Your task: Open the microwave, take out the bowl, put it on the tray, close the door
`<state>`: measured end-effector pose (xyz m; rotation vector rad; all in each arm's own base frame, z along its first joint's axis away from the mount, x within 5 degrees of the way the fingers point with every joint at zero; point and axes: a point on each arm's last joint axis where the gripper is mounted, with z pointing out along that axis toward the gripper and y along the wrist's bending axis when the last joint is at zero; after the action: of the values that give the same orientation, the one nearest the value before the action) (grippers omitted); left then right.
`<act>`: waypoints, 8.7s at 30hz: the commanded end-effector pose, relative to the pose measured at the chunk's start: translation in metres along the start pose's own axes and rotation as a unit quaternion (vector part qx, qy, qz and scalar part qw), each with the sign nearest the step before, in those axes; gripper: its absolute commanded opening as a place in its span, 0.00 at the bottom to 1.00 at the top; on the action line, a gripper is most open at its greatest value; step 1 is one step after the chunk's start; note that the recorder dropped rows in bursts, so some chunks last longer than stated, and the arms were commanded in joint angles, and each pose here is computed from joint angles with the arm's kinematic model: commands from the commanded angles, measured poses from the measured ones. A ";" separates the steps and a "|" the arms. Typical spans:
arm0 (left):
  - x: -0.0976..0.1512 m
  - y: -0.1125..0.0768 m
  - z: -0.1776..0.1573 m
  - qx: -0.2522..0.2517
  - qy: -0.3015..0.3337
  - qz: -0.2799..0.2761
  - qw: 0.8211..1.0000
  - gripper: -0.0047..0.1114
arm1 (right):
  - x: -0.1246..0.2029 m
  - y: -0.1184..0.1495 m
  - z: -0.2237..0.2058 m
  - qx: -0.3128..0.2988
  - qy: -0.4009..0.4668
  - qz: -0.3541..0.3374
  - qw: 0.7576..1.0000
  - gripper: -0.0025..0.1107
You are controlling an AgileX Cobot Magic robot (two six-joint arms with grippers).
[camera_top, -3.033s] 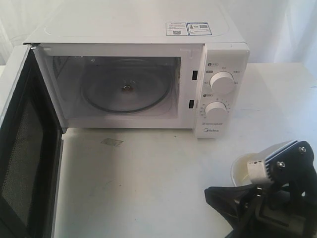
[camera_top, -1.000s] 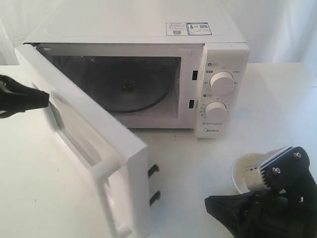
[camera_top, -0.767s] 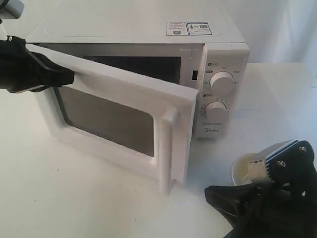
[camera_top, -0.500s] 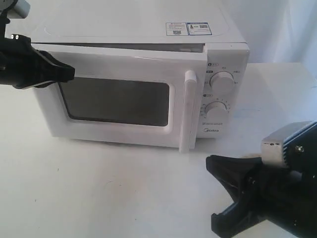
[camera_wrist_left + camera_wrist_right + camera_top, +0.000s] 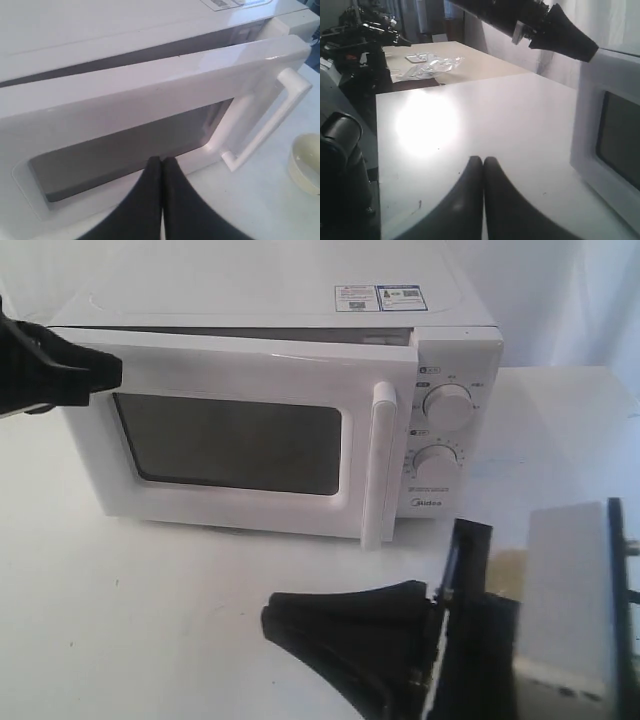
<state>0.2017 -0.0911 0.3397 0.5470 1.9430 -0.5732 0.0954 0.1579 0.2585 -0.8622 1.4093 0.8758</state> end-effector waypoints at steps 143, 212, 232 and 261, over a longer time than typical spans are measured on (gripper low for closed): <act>0.118 -0.065 -0.143 -0.094 -0.271 0.031 0.958 0.04 | 0.050 -0.112 0.095 0.463 0.001 -0.013 0.886 0.02; 0.227 0.011 -0.093 -0.340 -0.066 -0.064 0.936 0.04 | 0.020 -0.112 0.070 0.502 0.061 -0.029 0.862 0.02; 0.227 0.011 -0.093 -0.340 -0.066 -0.064 0.936 0.04 | -0.082 -0.068 -0.100 0.371 -0.056 0.090 0.923 0.02; 0.227 0.011 -0.093 -0.340 -0.066 -0.063 0.936 0.04 | 0.050 -0.027 -0.146 0.429 -0.082 0.092 0.895 0.02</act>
<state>0.0526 0.0026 0.1697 -0.0516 1.9055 0.0112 0.0553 0.0126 0.2122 0.0429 1.5200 0.3419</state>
